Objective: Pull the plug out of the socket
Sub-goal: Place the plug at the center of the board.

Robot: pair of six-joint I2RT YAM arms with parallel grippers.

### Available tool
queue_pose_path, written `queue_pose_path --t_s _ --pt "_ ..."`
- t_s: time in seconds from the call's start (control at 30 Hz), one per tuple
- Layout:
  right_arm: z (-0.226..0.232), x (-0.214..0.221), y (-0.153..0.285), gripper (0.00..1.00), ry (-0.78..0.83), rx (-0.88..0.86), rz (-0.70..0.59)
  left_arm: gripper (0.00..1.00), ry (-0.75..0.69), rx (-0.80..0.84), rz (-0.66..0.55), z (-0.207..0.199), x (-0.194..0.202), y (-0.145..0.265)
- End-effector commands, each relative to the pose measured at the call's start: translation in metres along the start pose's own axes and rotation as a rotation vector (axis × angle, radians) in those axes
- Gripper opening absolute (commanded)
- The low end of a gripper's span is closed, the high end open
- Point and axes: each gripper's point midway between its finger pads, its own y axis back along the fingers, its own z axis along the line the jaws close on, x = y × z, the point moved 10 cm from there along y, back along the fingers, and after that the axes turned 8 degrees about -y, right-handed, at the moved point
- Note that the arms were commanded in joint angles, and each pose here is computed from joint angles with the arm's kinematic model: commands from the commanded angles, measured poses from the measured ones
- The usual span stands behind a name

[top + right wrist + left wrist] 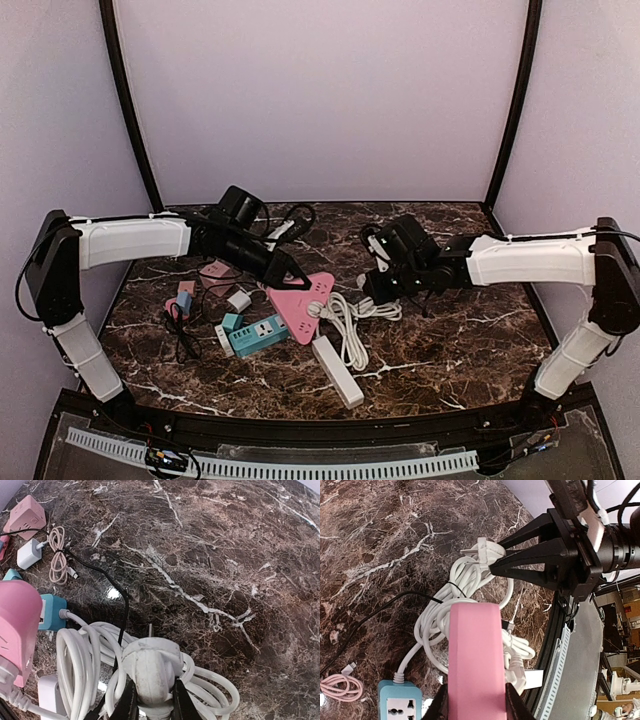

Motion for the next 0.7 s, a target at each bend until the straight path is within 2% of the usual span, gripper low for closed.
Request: queue_pose_path --t_s 0.0,0.1,0.33,0.47,0.67 --pt "-0.006 0.008 -0.018 0.00 -0.059 -0.067 0.071 0.01 -0.060 0.059 -0.071 -0.017 -0.011 0.018" --pt "-0.012 0.011 -0.023 0.00 -0.086 -0.081 0.094 0.01 -0.057 0.051 -0.068 -0.016 -0.010 0.018" --pt "-0.018 0.014 -0.025 0.39 -0.094 -0.078 0.103 0.01 -0.050 0.042 -0.063 -0.015 -0.010 0.017" --pt "-0.020 0.013 -0.021 0.55 -0.092 -0.072 0.086 0.01 -0.049 0.038 -0.063 -0.014 -0.009 0.016" --pt "-0.024 0.009 -0.002 0.72 -0.088 -0.048 0.015 0.01 -0.048 0.036 -0.063 -0.014 -0.009 0.016"
